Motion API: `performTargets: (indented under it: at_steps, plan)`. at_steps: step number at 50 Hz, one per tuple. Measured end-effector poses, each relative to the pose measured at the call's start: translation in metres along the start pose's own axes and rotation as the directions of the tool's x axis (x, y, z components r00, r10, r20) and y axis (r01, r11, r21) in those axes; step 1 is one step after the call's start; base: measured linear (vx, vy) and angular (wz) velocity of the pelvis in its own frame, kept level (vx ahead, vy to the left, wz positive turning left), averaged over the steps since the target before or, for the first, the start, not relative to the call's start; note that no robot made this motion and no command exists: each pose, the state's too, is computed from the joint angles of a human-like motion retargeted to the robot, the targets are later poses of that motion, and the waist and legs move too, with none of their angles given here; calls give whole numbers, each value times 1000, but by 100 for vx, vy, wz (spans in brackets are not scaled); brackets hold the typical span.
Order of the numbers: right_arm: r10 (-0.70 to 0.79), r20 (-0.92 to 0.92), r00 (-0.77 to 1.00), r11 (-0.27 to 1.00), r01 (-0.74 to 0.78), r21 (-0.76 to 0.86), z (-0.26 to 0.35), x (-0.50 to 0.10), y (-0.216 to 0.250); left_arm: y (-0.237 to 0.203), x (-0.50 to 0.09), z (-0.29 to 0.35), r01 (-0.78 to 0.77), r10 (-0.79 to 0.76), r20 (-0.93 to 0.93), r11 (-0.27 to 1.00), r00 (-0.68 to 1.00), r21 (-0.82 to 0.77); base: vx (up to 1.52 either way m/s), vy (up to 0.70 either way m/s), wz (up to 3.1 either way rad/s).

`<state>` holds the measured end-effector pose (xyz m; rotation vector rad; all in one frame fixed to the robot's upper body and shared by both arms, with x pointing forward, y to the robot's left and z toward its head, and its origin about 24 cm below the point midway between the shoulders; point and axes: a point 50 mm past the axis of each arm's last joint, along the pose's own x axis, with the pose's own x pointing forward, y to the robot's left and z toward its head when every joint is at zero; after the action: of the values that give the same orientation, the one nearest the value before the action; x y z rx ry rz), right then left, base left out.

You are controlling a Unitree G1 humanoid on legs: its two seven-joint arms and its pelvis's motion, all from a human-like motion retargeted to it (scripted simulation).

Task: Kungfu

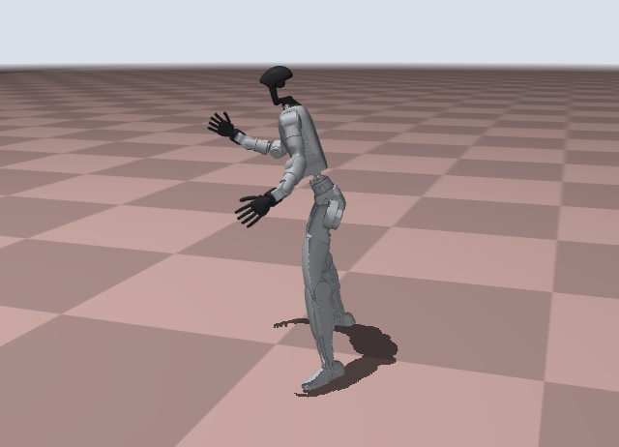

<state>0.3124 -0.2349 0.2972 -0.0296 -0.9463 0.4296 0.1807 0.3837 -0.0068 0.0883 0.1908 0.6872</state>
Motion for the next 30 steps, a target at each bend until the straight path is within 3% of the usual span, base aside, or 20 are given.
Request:
performTargets:
  at_steps: [3,5,8,10,12,15,18,20,30]
  plan:
    - [-21,196,980,978,61,-200,71,-7,-21,-31,-42,-82,-61,-44,-319,949,947,-311,2,-98,-34]
    - [16,367,930,934,118,-339,134,-18,-25,-75,-70,-113,-110,-158,-411,824,898,-556,-7,-105,5]
    - [208,578,789,795,208,-570,231,-47,2,-166,-103,-114,-29,-541,-237,365,807,-931,-31,-72,84]
    - [380,630,677,655,283,-701,274,-65,32,-215,-117,-95,-39,-578,-51,34,814,-999,-51,-41,74]
    - [475,627,617,502,395,-769,297,-77,55,-248,-122,-74,-29,-583,64,-149,810,-988,-56,-29,7]
    - [534,633,560,356,530,-769,306,-85,78,-273,-117,-49,105,-682,181,-151,709,-983,-38,-20,-38]
    - [567,575,590,309,495,-812,298,-82,85,-280,-109,-35,244,-749,226,-89,622,-966,-12,-12,-51]
    - [550,534,642,285,457,-843,294,-79,82,-286,-107,-24,308,-767,280,-113,578,-945,-8,2,-43]
    - [507,556,659,293,474,-830,300,-89,76,-302,-112,-3,400,-791,360,-160,495,-902,-2,10,-27]
